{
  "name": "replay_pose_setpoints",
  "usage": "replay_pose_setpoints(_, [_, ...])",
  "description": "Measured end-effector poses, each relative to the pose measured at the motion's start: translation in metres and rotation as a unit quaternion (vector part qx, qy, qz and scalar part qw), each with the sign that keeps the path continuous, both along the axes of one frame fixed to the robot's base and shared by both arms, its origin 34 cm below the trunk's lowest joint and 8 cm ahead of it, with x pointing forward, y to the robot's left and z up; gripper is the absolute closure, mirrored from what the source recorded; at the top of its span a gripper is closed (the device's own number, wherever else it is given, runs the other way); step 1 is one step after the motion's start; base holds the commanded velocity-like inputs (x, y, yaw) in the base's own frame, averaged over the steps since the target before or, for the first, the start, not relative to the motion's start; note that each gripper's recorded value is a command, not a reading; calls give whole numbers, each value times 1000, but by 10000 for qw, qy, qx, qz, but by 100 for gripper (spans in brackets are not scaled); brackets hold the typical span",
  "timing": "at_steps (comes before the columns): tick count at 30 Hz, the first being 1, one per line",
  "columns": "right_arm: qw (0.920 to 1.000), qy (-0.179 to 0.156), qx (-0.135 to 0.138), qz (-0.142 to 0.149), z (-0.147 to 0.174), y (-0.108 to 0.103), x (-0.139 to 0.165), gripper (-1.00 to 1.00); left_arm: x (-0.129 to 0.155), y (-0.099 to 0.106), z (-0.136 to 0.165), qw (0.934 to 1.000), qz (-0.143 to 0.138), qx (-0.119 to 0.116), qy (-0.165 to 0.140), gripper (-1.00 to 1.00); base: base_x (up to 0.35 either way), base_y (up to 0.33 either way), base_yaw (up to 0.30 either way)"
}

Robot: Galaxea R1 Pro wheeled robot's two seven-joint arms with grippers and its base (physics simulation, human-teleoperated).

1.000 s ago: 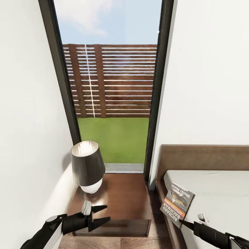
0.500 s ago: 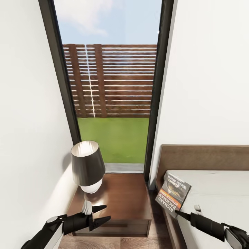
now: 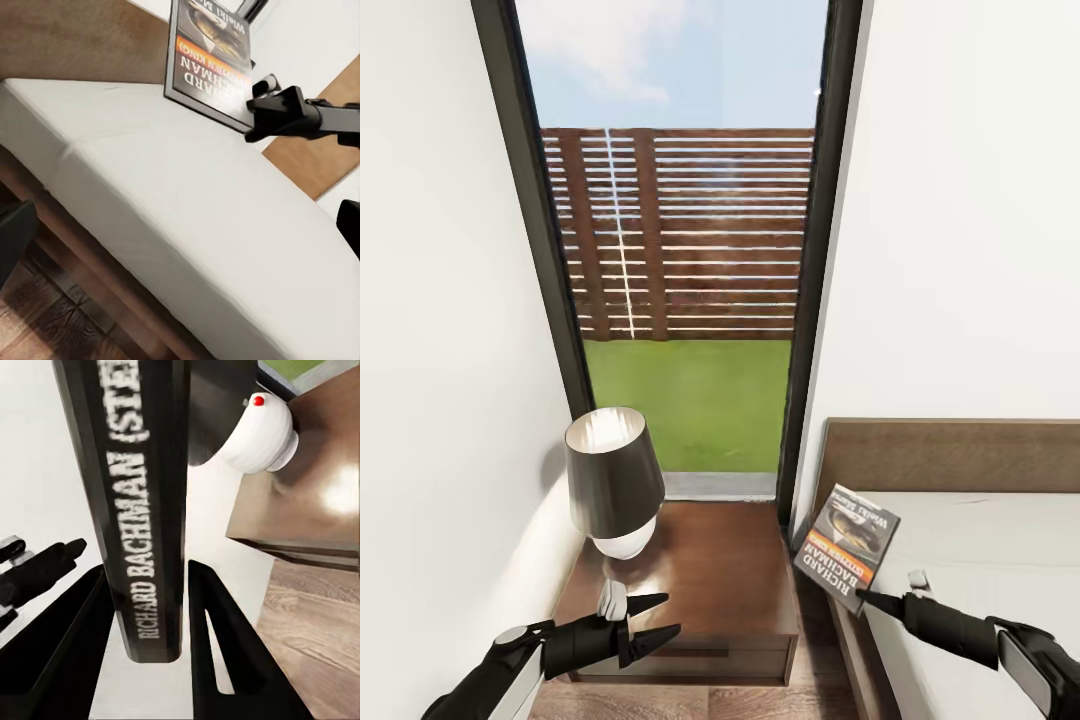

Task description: In the bedroom, move the book from the bed onto either nightstand, and place the two sandals side by side next to the bed.

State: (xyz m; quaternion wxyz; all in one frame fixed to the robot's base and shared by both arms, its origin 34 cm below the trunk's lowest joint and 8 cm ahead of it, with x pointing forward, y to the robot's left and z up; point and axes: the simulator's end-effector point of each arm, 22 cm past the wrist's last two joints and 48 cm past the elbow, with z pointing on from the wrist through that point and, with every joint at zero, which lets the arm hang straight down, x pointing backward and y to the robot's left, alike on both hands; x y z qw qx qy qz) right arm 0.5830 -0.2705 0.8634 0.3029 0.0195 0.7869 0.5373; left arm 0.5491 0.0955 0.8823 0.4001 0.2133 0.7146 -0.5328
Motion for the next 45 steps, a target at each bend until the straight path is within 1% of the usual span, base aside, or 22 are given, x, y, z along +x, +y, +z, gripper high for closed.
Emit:
replay_pose_setpoints(2, [9996,176,216,105,8,6,-2,100,0,0,0,10000,2,-2,-1,-100,0,0,0])
replay_pose_setpoints(8, [9974,503,470,200,13,15,-5,100,0,0,0,10000,-1,1,-6,-100,0,0,0])
replay_pose_setpoints(9, [9962,590,588,266,16,26,-5,100,0,0,0,10000,0,0,-8,-100,0,0,0])
replay_pose_setpoints(10, [9946,646,730,354,20,41,-4,100,0,0,0,10000,-1,2,-8,-100,0,0,0])
replay_pose_setpoints(11, [9897,816,1040,547,29,73,-5,100,0,0,0,10000,0,0,-9,-100,0,0,0])
replay_pose_setpoints(12, [9833,914,1379,764,35,116,-9,100,0,0,0,10000,3,-1,-9,-100,0,0,0])
replay_pose_setpoints(15, [9769,1015,1643,915,43,145,-11,100,1,0,0,10000,10,2,-10,-100,0,0,0])
replay_pose_setpoints(16, [9763,1015,1669,930,44,149,-10,100,1,1,0,10000,19,9,-7,-100,0,0,0])
replay_pose_setpoints(17, [9744,1032,1740,977,46,160,-11,100,3,1,-2,10000,64,41,-1,-100,0,0,0])
replay_pose_setpoints(18, [9730,1079,1745,1056,44,188,-13,100,7,3,-5,9998,166,119,17,-100,0,0,0])
replay_pose_setpoints(19, [9687,1123,1894,1146,49,212,-16,100,8,4,-6,9997,189,136,19,-100,0,0,0])
replay_pose_setpoints(20, [9698,1175,1804,1144,44,222,-16,100,10,5,-7,9996,237,171,27,-100,0,0,0])
replay_pose_setpoints(21, [9701,1203,1773,1142,43,228,-17,100,10,5,-8,9995,256,188,31,-100,0,0,0])
replay_pose_setpoints(24, [9703,1244,1738,1137,41,237,-17,100,11,6,-9,9994,279,206,35,-100,0,0,0])
replay_pose_setpoints(31, [9703,1237,1743,1136,41,241,-16,100,11,5,-9,9994,284,211,37,-100,1,0,0])
replay_pose_setpoints(34, [9710,1218,1744,1093,41,239,-15,100,11,5,-9,9994,284,211,36,-100,138,0,0])
replay_pose_setpoints(38, [9718,1125,1933,753,48,223,1,100,10,5,-9,9994,280,203,39,-100,274,0,0])
replay_pose_setpoints(42, [9717,1117,1962,689,48,220,4,100,9,4,-8,9995,252,169,39,-100,113,0,0])
replay_pose_setpoints(45, [9717,1124,1965,669,48,219,5,100,6,3,-4,9998,168,78,39,-100,26,0,0])
